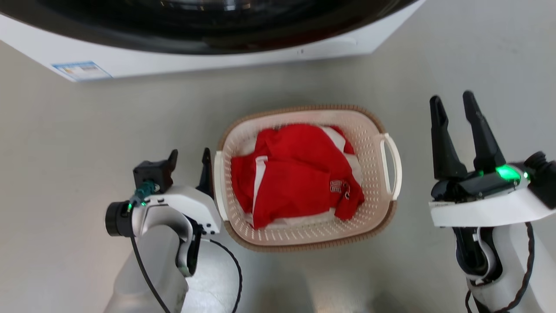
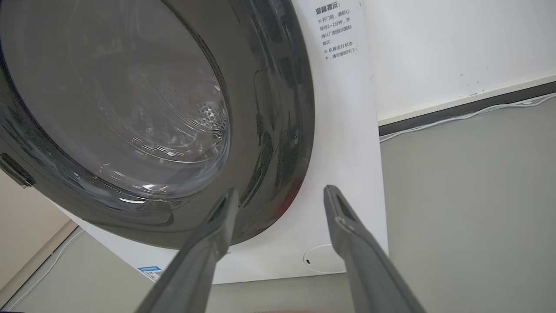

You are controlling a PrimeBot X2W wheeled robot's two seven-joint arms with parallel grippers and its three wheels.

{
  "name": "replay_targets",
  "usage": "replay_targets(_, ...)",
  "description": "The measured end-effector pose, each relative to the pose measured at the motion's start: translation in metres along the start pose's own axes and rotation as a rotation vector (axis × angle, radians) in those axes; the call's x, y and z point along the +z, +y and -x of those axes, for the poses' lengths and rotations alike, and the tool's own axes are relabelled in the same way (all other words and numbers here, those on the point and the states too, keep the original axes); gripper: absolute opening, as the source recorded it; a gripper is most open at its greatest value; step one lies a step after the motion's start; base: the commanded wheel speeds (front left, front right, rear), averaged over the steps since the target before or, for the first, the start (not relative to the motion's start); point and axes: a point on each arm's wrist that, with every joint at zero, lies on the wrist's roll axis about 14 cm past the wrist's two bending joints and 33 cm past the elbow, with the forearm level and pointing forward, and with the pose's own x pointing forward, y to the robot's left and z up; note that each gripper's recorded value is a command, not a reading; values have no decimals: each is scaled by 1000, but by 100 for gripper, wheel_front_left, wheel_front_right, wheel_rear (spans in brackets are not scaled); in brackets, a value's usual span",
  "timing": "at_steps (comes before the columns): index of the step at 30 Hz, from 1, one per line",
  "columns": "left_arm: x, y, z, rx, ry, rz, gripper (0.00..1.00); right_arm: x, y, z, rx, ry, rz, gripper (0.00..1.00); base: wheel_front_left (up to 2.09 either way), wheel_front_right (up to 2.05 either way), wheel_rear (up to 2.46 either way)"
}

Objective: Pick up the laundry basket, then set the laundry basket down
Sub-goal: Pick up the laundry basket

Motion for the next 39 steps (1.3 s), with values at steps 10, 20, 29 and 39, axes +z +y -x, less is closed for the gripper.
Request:
replay_targets(10, -62, 12, -29, 21, 174, 17, 100, -36, -9, -11, -12, 68, -8, 100, 0, 0, 0)
replay_targets(20, -106, 3, -44, -9, 301, 37, 100, -54, -22, -17, -38, 99, -10, 100, 0, 0, 0)
replay_targets(29, -129, -3, -46, -35, 383, 53, 89, -62, -27, -15, -55, 121, -7, 100, 0, 0, 0)
replay_targets(39, -132, -5, -44, -37, 409, 58, 0, -57, -25, -18, -48, 110, -7, 100, 0, 0, 0)
